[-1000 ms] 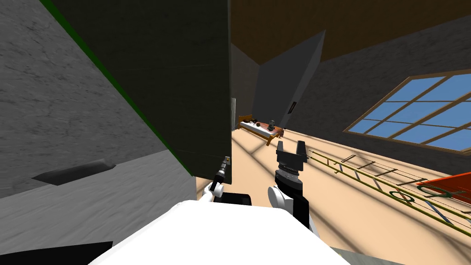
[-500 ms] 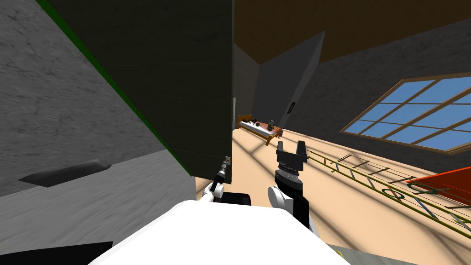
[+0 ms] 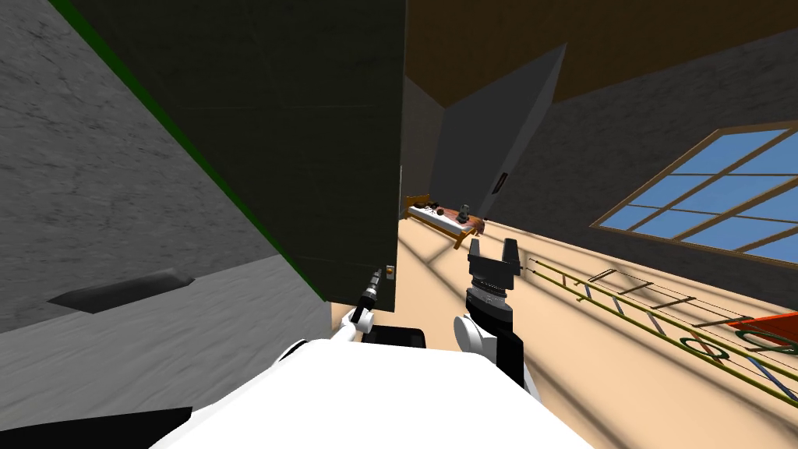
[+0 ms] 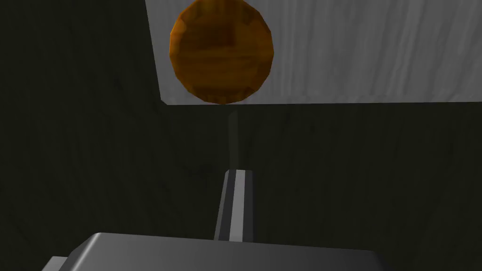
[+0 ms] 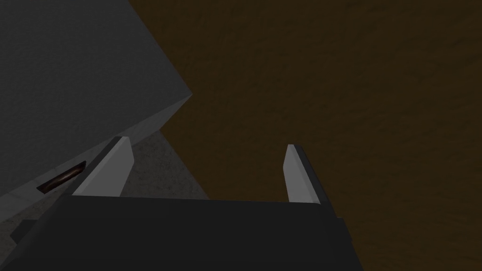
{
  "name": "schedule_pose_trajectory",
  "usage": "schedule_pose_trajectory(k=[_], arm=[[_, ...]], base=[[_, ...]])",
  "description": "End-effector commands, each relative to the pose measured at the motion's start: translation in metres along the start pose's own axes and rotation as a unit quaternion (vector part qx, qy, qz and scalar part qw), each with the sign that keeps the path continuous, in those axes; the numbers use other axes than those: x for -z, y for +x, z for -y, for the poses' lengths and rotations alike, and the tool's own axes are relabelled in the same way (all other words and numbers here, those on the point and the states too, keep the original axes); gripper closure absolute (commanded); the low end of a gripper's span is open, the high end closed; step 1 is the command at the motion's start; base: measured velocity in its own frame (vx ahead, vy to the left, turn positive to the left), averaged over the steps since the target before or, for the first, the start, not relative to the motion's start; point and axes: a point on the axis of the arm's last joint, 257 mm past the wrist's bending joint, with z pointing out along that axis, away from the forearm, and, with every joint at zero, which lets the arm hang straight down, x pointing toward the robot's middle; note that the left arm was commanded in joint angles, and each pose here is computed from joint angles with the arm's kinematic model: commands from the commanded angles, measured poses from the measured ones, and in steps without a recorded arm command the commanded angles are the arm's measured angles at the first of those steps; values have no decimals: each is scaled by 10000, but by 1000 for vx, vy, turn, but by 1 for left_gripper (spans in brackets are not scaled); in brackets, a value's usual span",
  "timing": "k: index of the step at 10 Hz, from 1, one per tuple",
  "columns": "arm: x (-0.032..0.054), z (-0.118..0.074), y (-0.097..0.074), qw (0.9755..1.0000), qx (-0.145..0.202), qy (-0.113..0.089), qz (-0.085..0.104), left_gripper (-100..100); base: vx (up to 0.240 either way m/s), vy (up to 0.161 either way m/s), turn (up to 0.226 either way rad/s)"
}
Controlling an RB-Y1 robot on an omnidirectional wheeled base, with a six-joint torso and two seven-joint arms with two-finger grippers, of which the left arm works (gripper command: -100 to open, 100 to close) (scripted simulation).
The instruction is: Push the door open
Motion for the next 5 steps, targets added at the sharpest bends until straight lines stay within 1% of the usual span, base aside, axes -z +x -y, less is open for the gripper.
schedule_pose_trajectory(k=[1, 2, 3, 4, 5], arm=[[-1, -11, -193, 9999, -134, 5, 43, -100], [-8, -16, -329, 9997, -231, 4, 73, -100], [-15, -16, -426, 9995, -296, 5, 95, -100], [-48, 51, -419, 9995, -285, 87, 94, -100], [-15, -16, -426, 9995, -296, 5, 95, -100]], base=[[28, 166, 39], [54, 185, 32], [50, 194, 32], [29, 138, 23], [11, 46, -4]])
